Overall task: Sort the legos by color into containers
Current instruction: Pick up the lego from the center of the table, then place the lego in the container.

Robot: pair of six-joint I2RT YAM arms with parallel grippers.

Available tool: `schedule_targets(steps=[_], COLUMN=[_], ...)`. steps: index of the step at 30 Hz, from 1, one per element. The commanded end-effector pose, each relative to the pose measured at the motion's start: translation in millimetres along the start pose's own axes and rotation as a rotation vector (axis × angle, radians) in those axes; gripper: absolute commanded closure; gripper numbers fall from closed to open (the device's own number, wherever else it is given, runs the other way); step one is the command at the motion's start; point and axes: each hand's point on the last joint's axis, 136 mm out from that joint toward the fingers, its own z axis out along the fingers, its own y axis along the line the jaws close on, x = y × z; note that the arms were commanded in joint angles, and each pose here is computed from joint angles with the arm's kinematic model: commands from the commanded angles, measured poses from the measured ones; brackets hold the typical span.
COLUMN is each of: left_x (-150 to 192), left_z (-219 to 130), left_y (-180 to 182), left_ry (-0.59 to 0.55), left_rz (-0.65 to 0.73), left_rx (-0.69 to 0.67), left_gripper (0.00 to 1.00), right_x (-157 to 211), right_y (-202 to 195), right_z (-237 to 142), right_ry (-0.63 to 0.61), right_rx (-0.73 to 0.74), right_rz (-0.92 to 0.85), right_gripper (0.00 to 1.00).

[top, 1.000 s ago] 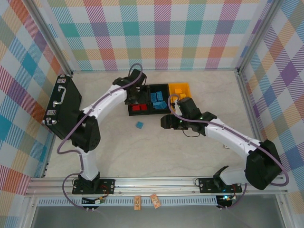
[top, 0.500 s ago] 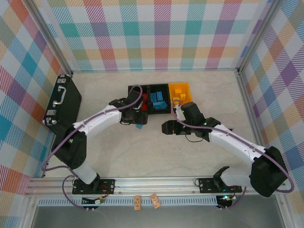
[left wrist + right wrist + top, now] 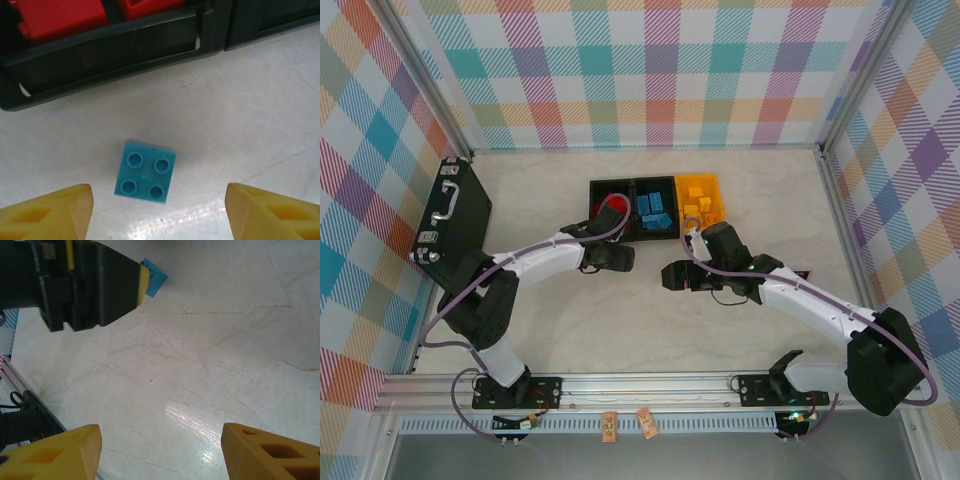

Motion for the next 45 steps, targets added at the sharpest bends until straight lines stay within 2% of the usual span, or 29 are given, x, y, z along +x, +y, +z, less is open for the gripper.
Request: schedule_targets(steps=[1,10,19,21,23,33,39,45], left_x=[2.5,6.8,12.1,12.9,13.5,5.3,-15.4,-44.5], left_z=[14.7,30.6,30.3,27.4,24.1,-10.6,-28.2,-31.4], left_y=[1.8,0.9,-3.4,-3.8,-4.8,-26.0,-44.3,-60.2], left_ry=[0.006,0.026,0.042,0.041,0.041,0.013,-0.001,-0.005], left_rz=[0.018,0.031,0.066,0.072,0.076,0.034,0.010,-0.001], left_rx=[-0.034,-0.064,-0.081,-0.086,-0.086,0.003,0.050,0.061], left_gripper=[0.32,0.44,0.69,0.70,0.75,0.75,0.75,0.75], right_x=[-2.1,3.7,4.9,4.3,4.7,-4.9,-21.1,-35.2], right_y=[1.7,-5.4,-7.1,-7.8,-8.4,-7.4,-13.3,-26.2], right_z=[0.3,-0.6,1.2,1.5,1.7,-7.8,-22.7,-31.9], right_ry=[-0.013,-0.012,-0.010,-0.012,-0.012,-0.054,-0.109,-0.141], right_rx=[-0.018,0.008,0.010,0.013,0.015,0.002,0.000,0.042], right_rz=[0.001,0.005,0.012,0.015,0.015,0.055,0.104,0.150], right_gripper=[0.35,0.35,0.36,0.36,0.36,0.36,0.36,0.36])
